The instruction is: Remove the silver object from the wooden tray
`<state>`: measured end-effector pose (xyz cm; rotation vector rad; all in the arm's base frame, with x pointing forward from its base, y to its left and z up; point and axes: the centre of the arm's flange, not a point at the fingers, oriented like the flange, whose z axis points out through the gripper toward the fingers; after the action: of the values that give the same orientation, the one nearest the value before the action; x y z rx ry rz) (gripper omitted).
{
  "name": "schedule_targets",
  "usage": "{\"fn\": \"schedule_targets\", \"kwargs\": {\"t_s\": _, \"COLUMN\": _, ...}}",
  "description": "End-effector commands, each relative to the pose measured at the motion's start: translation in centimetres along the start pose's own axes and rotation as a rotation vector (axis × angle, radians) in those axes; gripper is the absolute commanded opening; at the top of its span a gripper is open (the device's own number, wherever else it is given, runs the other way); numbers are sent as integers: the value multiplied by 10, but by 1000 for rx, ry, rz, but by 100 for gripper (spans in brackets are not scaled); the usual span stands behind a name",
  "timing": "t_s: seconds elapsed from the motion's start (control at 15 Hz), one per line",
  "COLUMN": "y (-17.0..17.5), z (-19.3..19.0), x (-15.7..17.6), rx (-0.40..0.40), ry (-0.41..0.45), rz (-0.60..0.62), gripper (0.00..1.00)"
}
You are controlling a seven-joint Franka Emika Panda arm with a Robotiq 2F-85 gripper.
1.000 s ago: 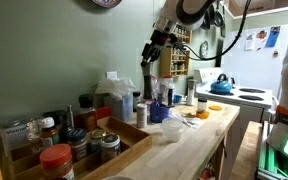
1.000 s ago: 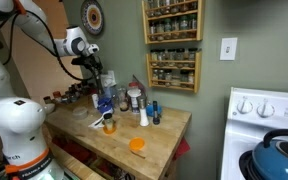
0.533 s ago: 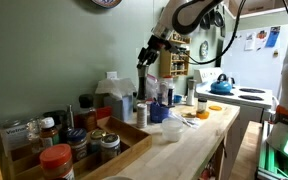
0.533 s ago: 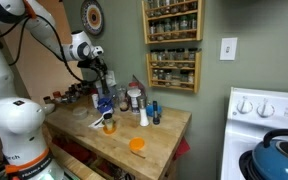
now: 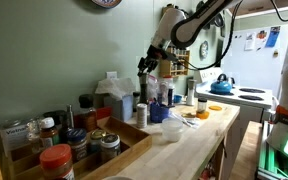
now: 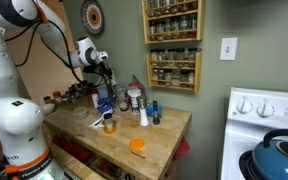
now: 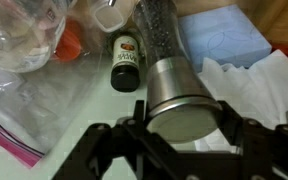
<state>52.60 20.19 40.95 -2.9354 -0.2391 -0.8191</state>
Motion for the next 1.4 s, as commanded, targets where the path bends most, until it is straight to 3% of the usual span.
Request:
{"fn": "schedule_targets", "kwargs": {"t_s": 0.0, "y": -8, "z": 19, "x": 11, "rx": -38, "ry": 27, "rz": 17, "gripper": 46}}
{"fn": "schedule_targets", "kwargs": {"t_s": 0.87, "y": -5, "z": 66, "x": 2, "rx": -58, "ry": -55, "rz": 83, "gripper": 46}}
{"fn": "schedule_targets", "kwargs": {"t_s": 0.93, "y": -4, "z": 67, "x": 2, "rx": -50, "ry": -64, "rz": 96, "gripper": 93}}
{"fn": "schedule_targets", "kwargs": {"t_s": 1.2, "y": -9, "z": 25, "x": 17, "rx": -35, "ry": -42, "rz": 120, "gripper": 100}}
{"fn": "schedule_targets", "kwargs": {"t_s": 1.33, "y": -16, "z": -20, "x": 22, "rx": -95, "ry": -38, "rz": 114, "gripper": 100}}
